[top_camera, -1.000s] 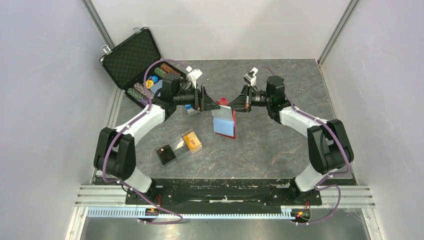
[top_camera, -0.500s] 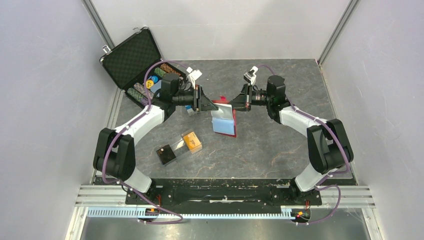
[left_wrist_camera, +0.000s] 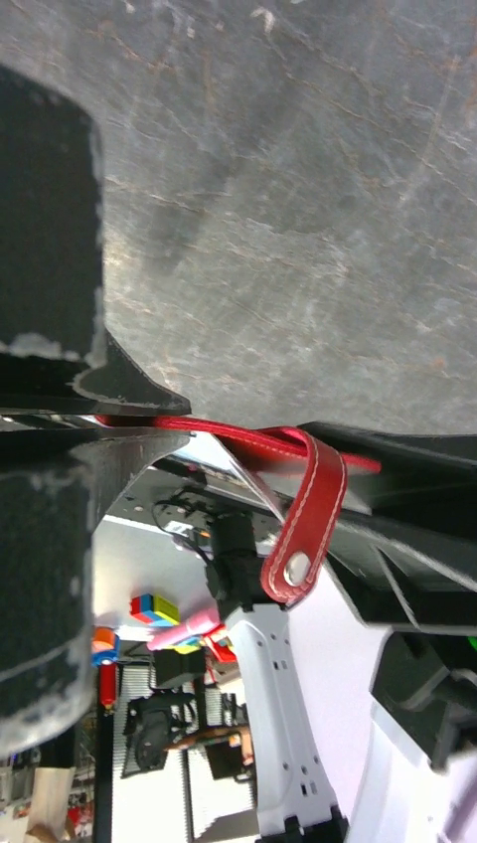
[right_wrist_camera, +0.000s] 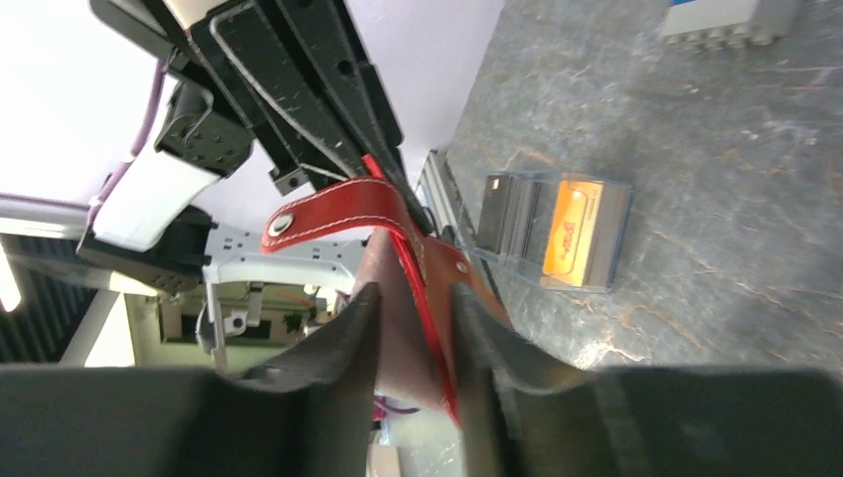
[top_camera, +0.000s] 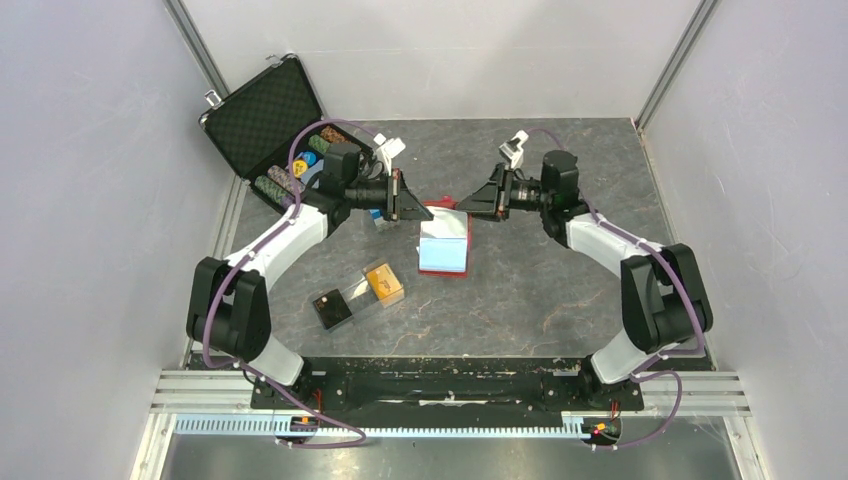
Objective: Put the credit cards into the card holder
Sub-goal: Open the card holder, then place the card holder at the center of the board, then move the storage box to the center of the board.
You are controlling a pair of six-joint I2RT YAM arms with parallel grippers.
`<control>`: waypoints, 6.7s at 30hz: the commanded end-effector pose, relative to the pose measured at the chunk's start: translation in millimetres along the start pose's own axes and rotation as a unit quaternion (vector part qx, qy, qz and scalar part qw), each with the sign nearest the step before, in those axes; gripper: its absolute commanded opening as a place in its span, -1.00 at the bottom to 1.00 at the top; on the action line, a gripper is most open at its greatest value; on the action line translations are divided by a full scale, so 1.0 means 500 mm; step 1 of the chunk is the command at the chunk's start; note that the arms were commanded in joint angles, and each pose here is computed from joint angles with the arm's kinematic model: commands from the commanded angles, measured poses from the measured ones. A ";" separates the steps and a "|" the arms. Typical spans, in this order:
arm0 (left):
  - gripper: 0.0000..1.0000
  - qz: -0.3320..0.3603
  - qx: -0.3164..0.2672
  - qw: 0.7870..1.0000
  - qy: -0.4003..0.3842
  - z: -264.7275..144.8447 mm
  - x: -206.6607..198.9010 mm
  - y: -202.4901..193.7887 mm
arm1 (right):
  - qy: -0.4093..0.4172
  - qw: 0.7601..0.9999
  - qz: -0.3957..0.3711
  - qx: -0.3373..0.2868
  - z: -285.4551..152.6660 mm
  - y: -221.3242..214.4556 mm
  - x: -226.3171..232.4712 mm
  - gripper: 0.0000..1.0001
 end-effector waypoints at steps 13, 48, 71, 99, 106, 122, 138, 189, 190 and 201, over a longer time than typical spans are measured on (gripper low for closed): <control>-0.96 0.028 0.064 0.997 -0.038 -0.040 -0.069 -0.002 | -0.031 0.983 -0.178 0.032 -0.035 -0.005 0.034 0.72; 0.66 0.070 0.007 0.974 0.217 -0.122 -0.030 0.076 | -0.051 0.985 -0.050 -0.159 -0.055 0.036 -0.089 -1.00; 0.67 0.040 0.017 0.983 0.179 -0.101 -0.029 0.020 | -0.240 0.854 0.049 -0.458 -0.285 -0.090 -0.365 -0.64; 1.00 -0.056 0.090 0.951 0.289 -0.140 0.033 -0.117 | -0.471 0.804 -0.154 -0.328 -0.308 0.032 -0.192 0.81; 1.00 -0.106 0.069 0.924 0.361 -0.179 0.041 -0.153 | -0.411 0.861 -0.215 -0.210 -0.106 0.042 -0.123 0.77; 0.91 -0.247 0.075 0.867 0.427 -0.195 0.068 -0.267 | -0.227 0.948 -0.195 0.105 0.228 -0.121 -0.126 0.52; 0.54 -0.259 0.107 0.872 0.402 -0.103 0.174 -0.296 | -0.197 0.948 -0.137 0.207 0.218 -0.205 -0.198 -0.06; 0.32 -0.247 0.117 0.876 0.397 -0.123 0.150 -0.282 | -0.154 0.959 -0.039 0.236 0.215 -0.237 -0.209 -0.49; 0.28 -0.248 0.118 0.876 0.396 -0.123 0.149 -0.283 | -0.150 0.959 -0.041 0.236 0.216 -0.235 -0.202 -0.48; -0.06 -0.253 0.124 0.876 0.390 -0.119 0.150 -0.302 | -0.159 0.962 -0.071 0.210 0.213 -0.206 -0.195 -0.58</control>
Point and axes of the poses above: each gripper's point midway between its finger pads, its own z axis out along the fingers, its own x axis along the line the jaws close on, y = z × x, the point moved 2 cm from there along -z, back along the fingers, and after that the axes turned 14 degrees about z, right-handed, at the moved point
